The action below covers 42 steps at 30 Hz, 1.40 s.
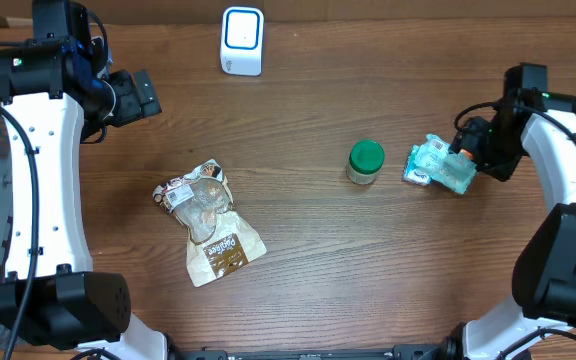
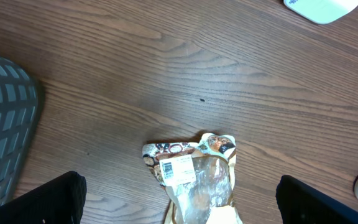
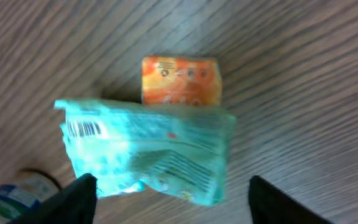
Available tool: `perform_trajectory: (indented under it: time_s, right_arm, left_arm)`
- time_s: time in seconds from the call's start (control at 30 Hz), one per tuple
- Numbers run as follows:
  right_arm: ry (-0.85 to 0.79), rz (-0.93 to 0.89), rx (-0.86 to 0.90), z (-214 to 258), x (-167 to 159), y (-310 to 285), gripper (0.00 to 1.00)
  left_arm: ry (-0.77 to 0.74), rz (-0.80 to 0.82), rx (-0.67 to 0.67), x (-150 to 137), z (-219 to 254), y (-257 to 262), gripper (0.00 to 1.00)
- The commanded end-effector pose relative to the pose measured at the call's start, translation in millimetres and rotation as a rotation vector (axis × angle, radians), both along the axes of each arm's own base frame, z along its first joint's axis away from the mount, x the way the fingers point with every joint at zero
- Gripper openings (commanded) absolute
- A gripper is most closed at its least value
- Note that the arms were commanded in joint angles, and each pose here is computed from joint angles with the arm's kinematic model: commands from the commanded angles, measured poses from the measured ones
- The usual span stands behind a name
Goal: Scan the item barcode
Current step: 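Carry the wipes pack right and set it on the teal pack, release, then reach the right gripper left to the clear-and-brown snack bag and grasp it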
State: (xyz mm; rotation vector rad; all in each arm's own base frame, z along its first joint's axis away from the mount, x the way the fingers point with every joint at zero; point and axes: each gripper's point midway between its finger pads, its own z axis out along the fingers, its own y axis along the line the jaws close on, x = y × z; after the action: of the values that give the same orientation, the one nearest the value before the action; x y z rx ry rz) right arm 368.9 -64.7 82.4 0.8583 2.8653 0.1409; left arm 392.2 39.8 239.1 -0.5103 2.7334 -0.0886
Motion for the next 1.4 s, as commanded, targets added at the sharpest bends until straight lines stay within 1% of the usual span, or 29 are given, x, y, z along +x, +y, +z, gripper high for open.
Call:
perform_trajectory:
  time_s: [0.0,0.07,0.17,0.27,0.33,0.47,0.57,0.77,0.93,0.97,1.17,1.37]
  right_arm:
    - [-0.042,-0.004,0.002,14,5,-2,0.77]
    - [-0.058,0.003,0.0,24,10,-3,0.77]
    - [-0.11,0.112,0.04,52,22,14,0.79]
    - [-0.172,0.22,0.1,86,33,43,0.79]
    - [-0.239,0.319,0.188,112,40,78,0.81]
    - [-0.394,0.562,0.453,157,45,170,0.81]
    - [-0.414,0.692,0.503,162,38,224,0.81]
    - [-0.346,0.916,0.519,138,4,318,0.81]
    - [-0.222,1.026,0.554,94,-27,381,0.81]
    - [-0.174,1.052,0.558,77,-36,394,0.8]
    - [-0.004,1.083,0.562,20,-67,427,0.75]
    - [0.087,1.071,0.559,-16,-86,449,0.68]
  left_arm:
    - [-0.022,-0.009,-0.001,0,7,-3,1.0]
    - [-0.022,-0.009,-0.001,0,7,-3,0.99]
    - [-0.022,-0.009,-0.001,0,7,-3,1.0]
    - [-0.022,-0.008,-0.001,0,7,-3,1.0]
    - [-0.022,-0.008,-0.001,0,7,-3,1.0]
    - [-0.022,-0.008,-0.001,0,7,-3,1.0]
    - [-0.022,-0.008,-0.001,0,7,-3,1.0]
    - [-0.022,-0.009,-0.001,0,7,-3,1.0]
    - [-0.022,-0.009,-0.001,0,7,-3,1.0]
    - [-0.022,-0.009,-0.001,0,7,-3,1.0]
    - [-0.022,-0.009,-0.001,0,7,-3,1.0]
    - [-0.022,-0.009,-0.001,0,7,-3,1.0]
